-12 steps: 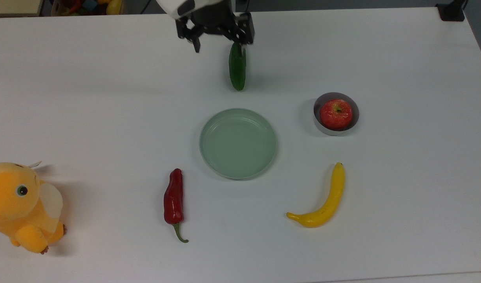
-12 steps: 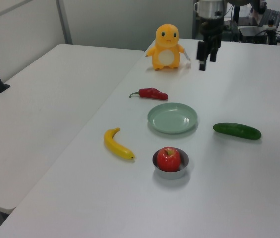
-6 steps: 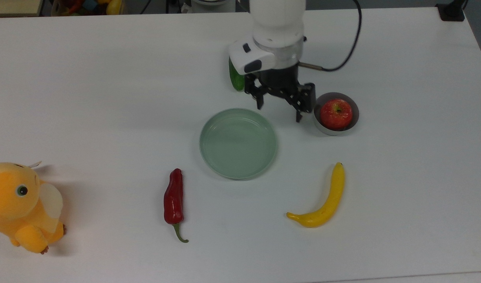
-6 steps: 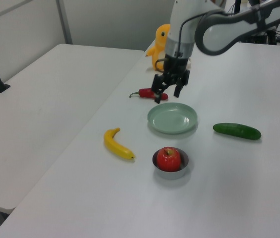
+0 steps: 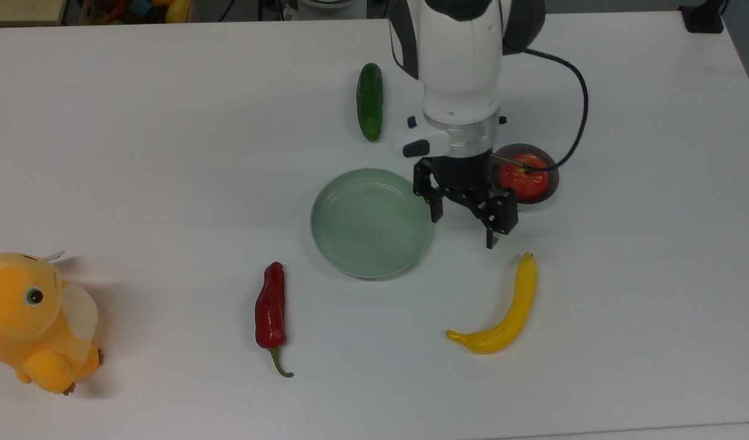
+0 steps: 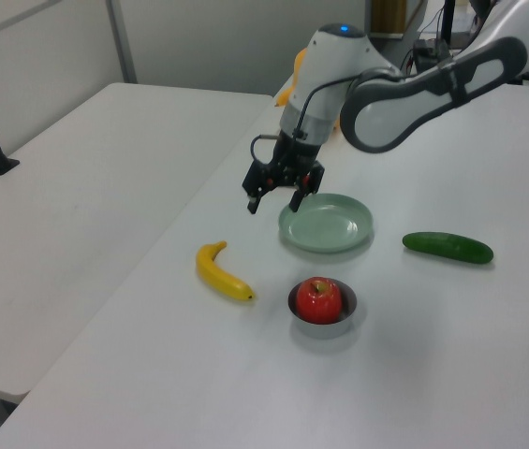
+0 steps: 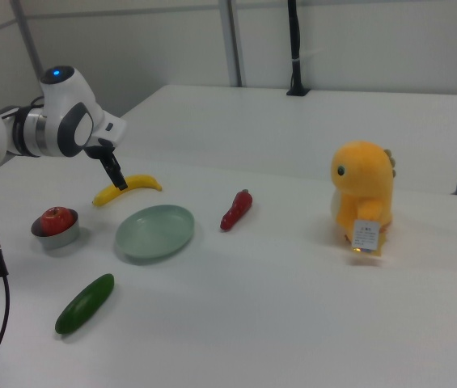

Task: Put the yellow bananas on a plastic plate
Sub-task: 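Lower the open gripper over the banana's stem end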

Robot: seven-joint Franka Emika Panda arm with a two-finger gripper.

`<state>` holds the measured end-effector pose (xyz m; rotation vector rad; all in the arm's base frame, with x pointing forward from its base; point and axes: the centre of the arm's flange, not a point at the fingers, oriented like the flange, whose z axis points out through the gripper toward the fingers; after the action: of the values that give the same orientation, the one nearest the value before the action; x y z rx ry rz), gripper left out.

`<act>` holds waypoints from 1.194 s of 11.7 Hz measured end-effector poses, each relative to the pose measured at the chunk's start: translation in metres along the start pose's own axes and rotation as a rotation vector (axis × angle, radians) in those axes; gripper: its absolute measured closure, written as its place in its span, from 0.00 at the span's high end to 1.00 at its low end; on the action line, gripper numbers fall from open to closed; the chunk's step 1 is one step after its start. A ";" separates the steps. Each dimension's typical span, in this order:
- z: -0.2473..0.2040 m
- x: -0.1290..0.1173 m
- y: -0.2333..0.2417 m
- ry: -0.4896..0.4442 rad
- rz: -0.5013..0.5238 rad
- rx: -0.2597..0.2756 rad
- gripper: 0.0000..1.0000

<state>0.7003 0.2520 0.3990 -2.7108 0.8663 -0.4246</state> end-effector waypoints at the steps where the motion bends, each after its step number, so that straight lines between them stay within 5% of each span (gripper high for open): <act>1: 0.009 -0.006 -0.009 0.011 -0.008 0.022 1.00; 7: 0.062 -0.044 -0.037 0.099 -0.083 0.175 1.00; 14: 0.102 -0.088 -0.050 0.109 -0.183 0.184 1.00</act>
<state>0.6938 0.3595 0.3045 -2.6237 0.5750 -0.6620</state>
